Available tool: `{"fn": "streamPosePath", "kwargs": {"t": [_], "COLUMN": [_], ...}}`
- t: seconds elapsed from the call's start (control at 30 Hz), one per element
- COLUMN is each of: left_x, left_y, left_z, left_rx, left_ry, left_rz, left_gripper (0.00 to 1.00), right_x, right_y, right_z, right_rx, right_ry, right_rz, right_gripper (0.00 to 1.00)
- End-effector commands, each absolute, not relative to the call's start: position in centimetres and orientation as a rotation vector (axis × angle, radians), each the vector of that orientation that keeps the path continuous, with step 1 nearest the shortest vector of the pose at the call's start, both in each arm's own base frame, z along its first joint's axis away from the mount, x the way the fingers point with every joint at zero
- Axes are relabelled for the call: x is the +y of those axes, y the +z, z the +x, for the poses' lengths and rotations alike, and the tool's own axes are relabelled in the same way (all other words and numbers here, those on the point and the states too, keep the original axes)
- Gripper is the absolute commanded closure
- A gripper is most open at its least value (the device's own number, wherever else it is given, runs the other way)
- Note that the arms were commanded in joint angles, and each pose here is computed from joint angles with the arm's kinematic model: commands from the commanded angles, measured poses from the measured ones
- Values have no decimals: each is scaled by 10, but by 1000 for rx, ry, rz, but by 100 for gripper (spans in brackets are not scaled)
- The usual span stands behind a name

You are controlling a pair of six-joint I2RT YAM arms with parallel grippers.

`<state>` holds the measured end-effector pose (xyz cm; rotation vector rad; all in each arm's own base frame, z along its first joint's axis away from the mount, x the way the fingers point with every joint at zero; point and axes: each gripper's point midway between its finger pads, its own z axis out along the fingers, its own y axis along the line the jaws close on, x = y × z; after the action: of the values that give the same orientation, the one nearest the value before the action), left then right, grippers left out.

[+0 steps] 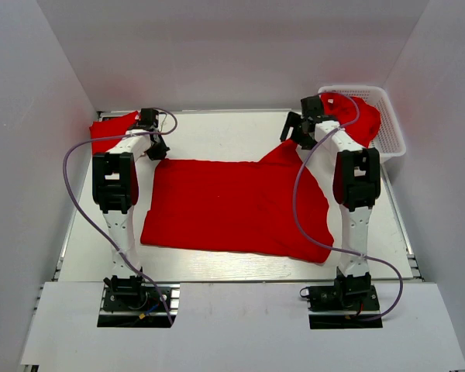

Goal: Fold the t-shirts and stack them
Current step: Grap the side of the flattened tshirt furthest away from the robot with both arms

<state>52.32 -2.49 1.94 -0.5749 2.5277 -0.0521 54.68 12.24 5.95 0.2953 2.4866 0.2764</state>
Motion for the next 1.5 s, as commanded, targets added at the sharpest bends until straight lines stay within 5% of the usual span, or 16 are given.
{"fn": "streamPosePath", "kwargs": {"t": [0.0, 0.23, 0.47, 0.6, 0.9, 1.1, 1.47], "left_x": [-33, -33, -33, -33, -30, -28, -25], "left_y": [22, 22, 25, 28, 28, 31, 61], "left_z": [511, 509, 512, 514, 517, 517, 512], "left_rx": [2556, 2565, 2556, 2547, 2548, 2548, 2519], "left_ry": [-75, -72, -75, -78, -86, -71, -54], "left_rz": [-569, -570, -569, -568, -577, -568, -558], "left_gripper": [100, 100, 100, 100, 100, 100, 100], "right_x": [127, 128, 123, 120, 106, 100, 123], "right_y": [75, 49, 33, 36, 74, 75, 98], "right_z": [574, 582, 586, 586, 572, 548, 509], "right_rx": [2393, 2406, 2409, 2399, 2374, 2443, 2544], "right_ry": [317, 319, 302, 286, 190, 141, 283], "right_rz": [318, 343, 388, 397, 399, 403, 393], "right_gripper": [10, 20, 56, 68, 81, 100, 100]}}
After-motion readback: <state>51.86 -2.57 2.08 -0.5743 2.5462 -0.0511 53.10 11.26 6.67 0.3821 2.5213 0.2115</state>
